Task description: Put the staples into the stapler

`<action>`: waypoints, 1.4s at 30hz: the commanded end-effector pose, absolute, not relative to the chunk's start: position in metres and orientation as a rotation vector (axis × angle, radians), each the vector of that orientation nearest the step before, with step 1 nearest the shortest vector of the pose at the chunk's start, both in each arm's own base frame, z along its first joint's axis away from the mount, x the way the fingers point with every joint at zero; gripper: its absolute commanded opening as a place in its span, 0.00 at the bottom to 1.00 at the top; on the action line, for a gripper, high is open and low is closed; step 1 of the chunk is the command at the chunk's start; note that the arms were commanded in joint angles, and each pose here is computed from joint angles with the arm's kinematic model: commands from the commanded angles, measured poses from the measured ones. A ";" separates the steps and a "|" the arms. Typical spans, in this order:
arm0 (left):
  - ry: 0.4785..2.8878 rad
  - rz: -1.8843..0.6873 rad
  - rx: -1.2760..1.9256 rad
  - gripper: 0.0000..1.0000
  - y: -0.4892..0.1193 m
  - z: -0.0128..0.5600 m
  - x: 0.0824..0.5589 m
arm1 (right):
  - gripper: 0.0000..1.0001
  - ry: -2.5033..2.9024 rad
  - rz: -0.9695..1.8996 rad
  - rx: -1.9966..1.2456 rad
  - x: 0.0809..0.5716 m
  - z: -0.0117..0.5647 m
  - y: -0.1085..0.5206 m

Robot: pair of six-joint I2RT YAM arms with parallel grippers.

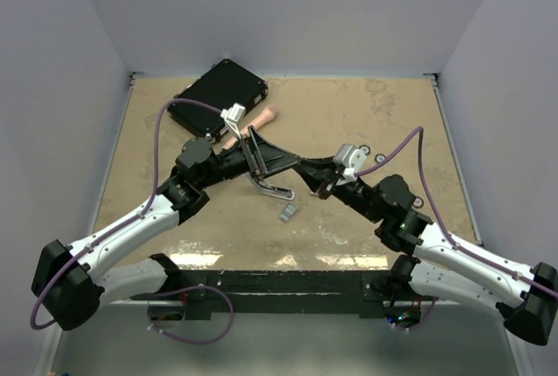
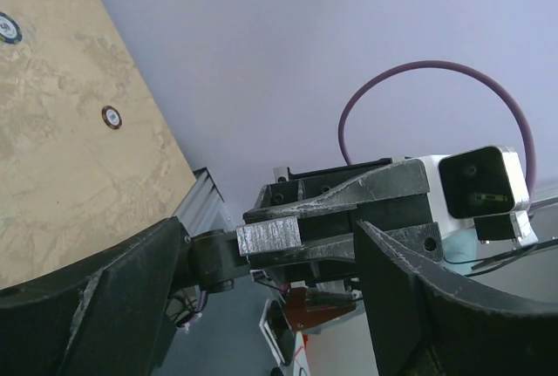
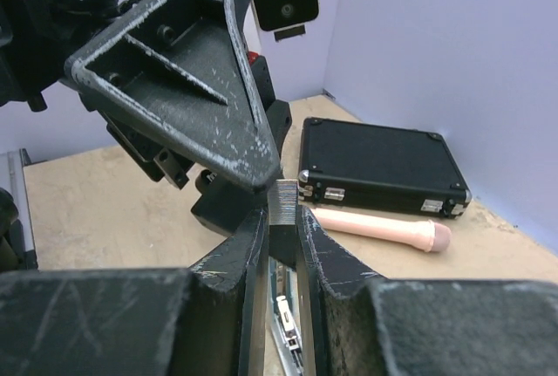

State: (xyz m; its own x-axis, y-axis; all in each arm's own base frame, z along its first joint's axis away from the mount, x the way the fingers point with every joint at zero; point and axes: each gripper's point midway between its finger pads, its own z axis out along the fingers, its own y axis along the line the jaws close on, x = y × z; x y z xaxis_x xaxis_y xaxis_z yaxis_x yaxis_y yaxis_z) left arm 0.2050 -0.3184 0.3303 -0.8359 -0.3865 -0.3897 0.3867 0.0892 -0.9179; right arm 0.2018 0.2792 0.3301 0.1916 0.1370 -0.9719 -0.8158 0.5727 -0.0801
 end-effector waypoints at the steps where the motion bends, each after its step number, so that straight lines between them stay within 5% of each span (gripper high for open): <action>1: 1.773 -1.877 0.044 0.83 -0.325 0.347 0.196 | 0.11 1.121 0.756 -0.695 0.199 0.346 0.280; 34: 1.760 -1.891 -0.025 0.38 -0.323 0.341 0.198 | 0.12 1.137 0.761 -0.765 0.192 0.331 0.282; 37: 1.770 -1.871 -0.019 0.34 -0.323 0.339 0.199 | 0.20 1.138 0.766 -0.770 0.191 0.332 0.283; 42: 1.832 -1.753 -0.018 0.32 -0.323 0.327 0.209 | 0.48 1.170 0.753 -0.761 0.193 0.326 0.279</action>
State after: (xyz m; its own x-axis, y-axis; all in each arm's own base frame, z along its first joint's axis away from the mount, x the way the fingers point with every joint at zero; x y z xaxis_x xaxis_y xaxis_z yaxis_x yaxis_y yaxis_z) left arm 0.2031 -0.3237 0.3203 -0.8591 -0.3870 -0.3350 0.3319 0.0769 -0.9402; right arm 0.1947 0.2823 0.3193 0.2115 0.1103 -0.9711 -0.8370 0.5335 -0.1217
